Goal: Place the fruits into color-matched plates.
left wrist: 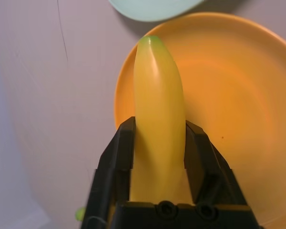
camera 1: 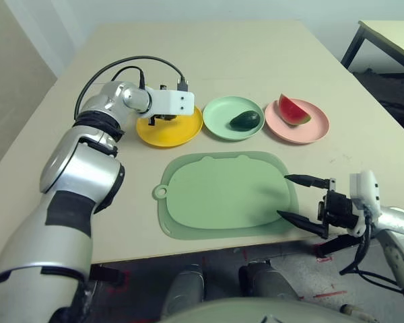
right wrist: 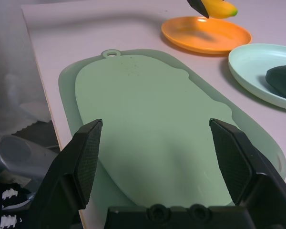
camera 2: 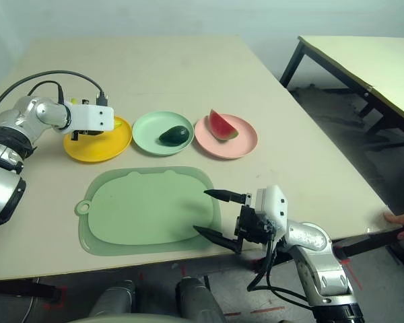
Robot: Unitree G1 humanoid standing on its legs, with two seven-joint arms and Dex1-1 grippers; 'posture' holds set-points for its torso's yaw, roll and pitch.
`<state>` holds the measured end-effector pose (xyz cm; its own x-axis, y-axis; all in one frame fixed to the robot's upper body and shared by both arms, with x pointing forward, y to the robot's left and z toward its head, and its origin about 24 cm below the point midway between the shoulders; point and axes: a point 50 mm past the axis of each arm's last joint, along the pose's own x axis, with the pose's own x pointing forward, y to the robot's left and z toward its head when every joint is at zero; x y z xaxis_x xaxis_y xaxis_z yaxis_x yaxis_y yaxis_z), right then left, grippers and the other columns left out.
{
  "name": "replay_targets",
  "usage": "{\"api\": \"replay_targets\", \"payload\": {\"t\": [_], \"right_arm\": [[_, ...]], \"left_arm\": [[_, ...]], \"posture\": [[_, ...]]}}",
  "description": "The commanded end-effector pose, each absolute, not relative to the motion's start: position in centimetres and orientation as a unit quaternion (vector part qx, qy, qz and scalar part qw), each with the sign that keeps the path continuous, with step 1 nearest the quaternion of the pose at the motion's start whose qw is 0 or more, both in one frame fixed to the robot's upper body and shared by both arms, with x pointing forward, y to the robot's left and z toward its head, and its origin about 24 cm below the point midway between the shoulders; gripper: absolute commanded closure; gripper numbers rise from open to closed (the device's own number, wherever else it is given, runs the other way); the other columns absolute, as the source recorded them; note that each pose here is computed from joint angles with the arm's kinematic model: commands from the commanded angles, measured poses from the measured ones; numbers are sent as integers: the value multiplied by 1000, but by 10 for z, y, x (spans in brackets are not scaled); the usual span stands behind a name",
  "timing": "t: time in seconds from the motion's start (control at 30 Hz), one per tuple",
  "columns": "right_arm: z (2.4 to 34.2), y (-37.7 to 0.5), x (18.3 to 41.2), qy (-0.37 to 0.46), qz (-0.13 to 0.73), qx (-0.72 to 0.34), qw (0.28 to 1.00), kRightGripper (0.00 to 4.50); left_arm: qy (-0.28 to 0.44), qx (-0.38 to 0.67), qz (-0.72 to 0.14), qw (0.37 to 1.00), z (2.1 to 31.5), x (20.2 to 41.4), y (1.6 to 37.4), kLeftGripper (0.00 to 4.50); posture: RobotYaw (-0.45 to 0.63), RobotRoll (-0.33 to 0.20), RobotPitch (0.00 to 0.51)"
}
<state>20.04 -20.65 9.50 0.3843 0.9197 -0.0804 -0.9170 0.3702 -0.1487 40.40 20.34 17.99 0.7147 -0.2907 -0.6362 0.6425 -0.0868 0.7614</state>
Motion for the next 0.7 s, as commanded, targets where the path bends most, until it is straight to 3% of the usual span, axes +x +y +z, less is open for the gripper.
{"api": "replay_targets", "payload": {"t": [0.03,0.17,0.37,0.53,0.7], "right_arm": [[97,-208,199,-3,551,-90,830,0],[97,-208,201,-1,551,-88,830,0],[96,-211,206,0,519,-82,851,0],[95,-219,217,-24,379,-54,924,0],[90,-230,223,-31,222,-42,974,0]], "left_arm": [[144,639,-357,666,172,402,206,1379],[127,635,-353,675,178,403,206,106],[81,560,-338,752,197,401,217,44],[8,399,-294,869,213,390,254,44],[-99,169,-198,960,210,361,310,44]], "posture": [[-69,0,62],[-55,0,62],[-37,0,65],[-30,0,85],[-17,0,100]]}}
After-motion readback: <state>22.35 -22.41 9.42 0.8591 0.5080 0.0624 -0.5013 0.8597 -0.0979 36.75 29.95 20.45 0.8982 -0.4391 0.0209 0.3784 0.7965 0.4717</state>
